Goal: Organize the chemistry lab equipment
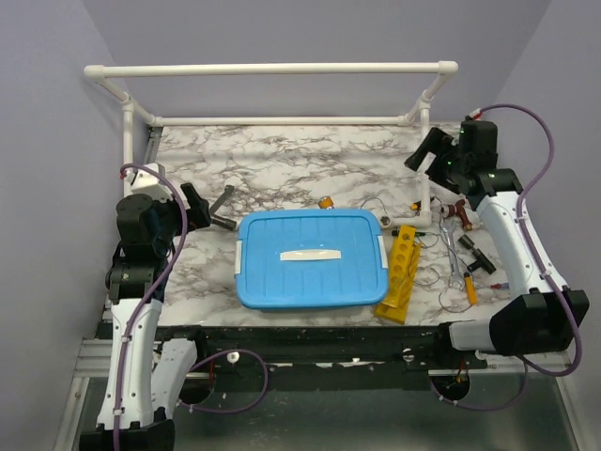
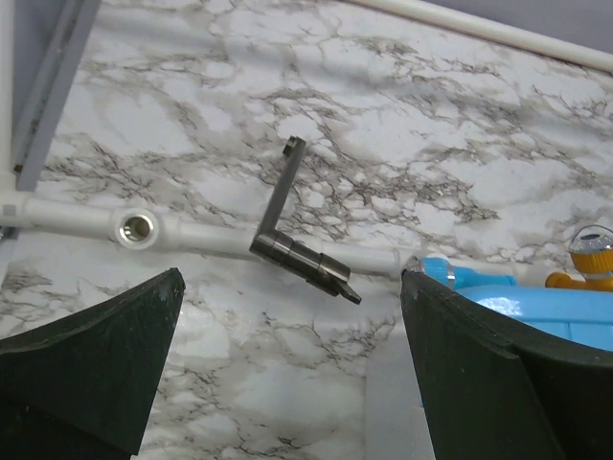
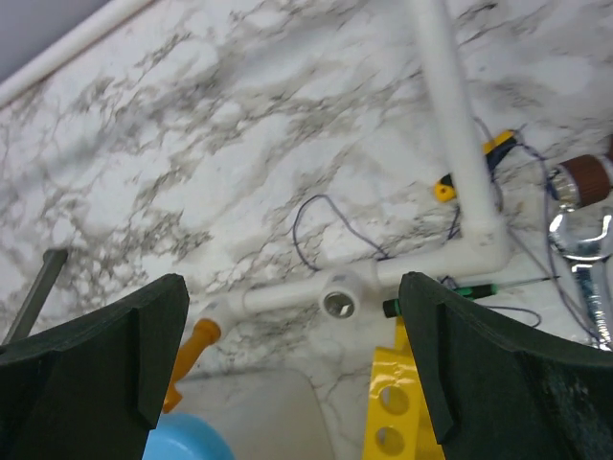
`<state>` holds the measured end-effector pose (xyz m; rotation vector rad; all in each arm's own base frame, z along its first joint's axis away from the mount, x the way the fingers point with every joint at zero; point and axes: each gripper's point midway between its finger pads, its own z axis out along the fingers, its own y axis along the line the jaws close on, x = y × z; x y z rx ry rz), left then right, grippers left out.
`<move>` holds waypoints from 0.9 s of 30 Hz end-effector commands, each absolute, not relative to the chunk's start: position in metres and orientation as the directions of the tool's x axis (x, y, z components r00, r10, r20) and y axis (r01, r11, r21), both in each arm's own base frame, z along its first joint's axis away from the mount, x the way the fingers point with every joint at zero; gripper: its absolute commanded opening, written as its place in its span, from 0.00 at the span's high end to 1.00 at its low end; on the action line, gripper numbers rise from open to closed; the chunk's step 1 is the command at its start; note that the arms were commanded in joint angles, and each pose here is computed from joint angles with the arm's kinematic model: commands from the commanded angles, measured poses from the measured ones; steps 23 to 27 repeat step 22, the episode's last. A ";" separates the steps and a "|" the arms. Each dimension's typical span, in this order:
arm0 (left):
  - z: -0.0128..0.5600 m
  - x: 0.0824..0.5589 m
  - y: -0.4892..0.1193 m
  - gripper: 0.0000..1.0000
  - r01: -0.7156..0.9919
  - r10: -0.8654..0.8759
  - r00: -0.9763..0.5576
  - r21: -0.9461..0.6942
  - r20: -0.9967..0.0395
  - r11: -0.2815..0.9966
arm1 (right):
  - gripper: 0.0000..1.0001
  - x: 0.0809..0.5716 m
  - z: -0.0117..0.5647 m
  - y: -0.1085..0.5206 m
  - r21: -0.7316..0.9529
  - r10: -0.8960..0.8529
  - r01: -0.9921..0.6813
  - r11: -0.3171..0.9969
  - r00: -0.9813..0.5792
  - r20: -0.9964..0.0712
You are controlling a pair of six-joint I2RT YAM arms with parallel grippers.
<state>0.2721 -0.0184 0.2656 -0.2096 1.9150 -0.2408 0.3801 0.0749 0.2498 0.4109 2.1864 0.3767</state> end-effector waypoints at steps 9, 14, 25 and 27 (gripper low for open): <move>0.369 0.242 0.035 0.01 -0.199 -0.114 0.089 -0.130 -0.990 0.971 | 0.00 0.358 0.320 -0.085 0.286 0.364 0.505 0.815 -0.062 -0.929; 0.388 0.228 0.036 0.01 -0.194 -0.101 0.183 -0.137 -0.978 0.971 | 0.00 0.324 0.344 -0.097 0.288 0.269 0.508 0.812 0.111 -0.957; 0.399 0.224 0.031 0.01 -0.163 -0.094 0.224 -0.132 -0.970 0.978 | 0.00 0.310 0.351 -0.100 0.282 0.226 0.507 0.815 0.170 -0.959; 0.399 0.224 0.031 0.01 -0.163 -0.094 0.224 -0.132 -0.970 0.978 | 0.00 0.310 0.351 -0.100 0.282 0.226 0.507 0.815 0.170 -0.959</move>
